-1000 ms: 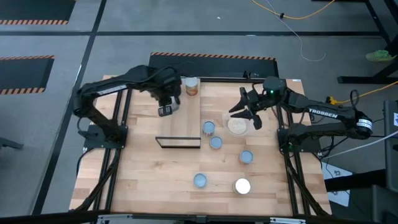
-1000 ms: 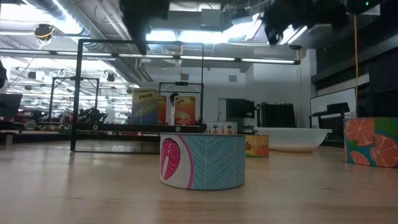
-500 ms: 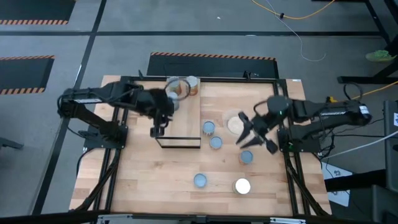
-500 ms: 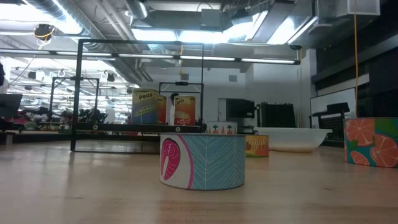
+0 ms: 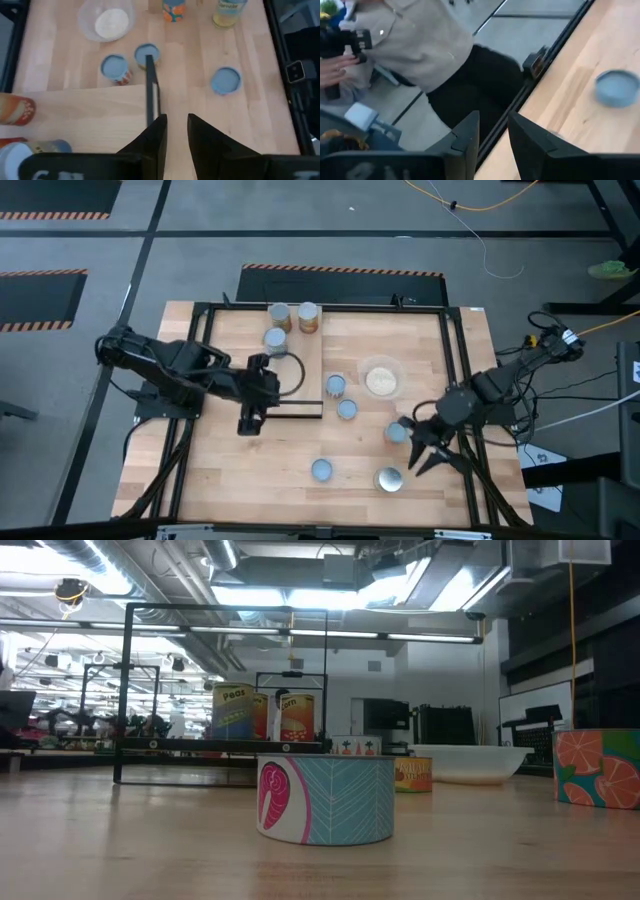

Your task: Pick and place cans onto a shelf

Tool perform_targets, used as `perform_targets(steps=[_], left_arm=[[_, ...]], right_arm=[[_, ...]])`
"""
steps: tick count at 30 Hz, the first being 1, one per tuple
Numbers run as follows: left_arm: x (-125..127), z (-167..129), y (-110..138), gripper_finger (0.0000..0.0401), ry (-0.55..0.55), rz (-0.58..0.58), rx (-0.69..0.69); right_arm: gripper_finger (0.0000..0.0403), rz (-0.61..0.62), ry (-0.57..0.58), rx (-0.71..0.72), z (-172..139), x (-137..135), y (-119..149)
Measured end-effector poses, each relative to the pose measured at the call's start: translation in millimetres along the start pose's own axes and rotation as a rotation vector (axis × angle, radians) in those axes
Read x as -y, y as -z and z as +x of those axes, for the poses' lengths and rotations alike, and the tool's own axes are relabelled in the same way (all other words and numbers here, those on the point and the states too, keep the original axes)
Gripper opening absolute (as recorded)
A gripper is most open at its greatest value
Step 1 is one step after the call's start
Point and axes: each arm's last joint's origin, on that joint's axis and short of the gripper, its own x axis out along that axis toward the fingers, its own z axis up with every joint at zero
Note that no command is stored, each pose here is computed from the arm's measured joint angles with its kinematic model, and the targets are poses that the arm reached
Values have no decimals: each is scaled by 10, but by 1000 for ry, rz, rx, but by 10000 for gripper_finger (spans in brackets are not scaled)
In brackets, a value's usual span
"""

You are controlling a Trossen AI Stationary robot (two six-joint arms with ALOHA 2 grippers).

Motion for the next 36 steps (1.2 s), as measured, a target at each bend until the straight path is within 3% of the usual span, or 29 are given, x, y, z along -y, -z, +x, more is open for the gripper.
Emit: perform_targets(steps=[5, 9, 18, 26, 36], left_arm=[[97, 6, 5, 67, 23, 1, 4], [124, -10, 12, 69, -8, 5, 18], [116, -11, -4, 69, -86, 2, 52], [117, -11, -5, 69, -86, 0, 53], [117, -11, -5, 69, -86, 0, 53]], right_arm=[[108, 101, 46, -46, 100, 16, 192], [108, 148, 147, -35, 160, 51, 250], [108, -59, 148, -84, 586, 56, 320], [108, -65, 179, -200, 896, 118, 506], [108, -66, 179, -241, 952, 108, 569]])
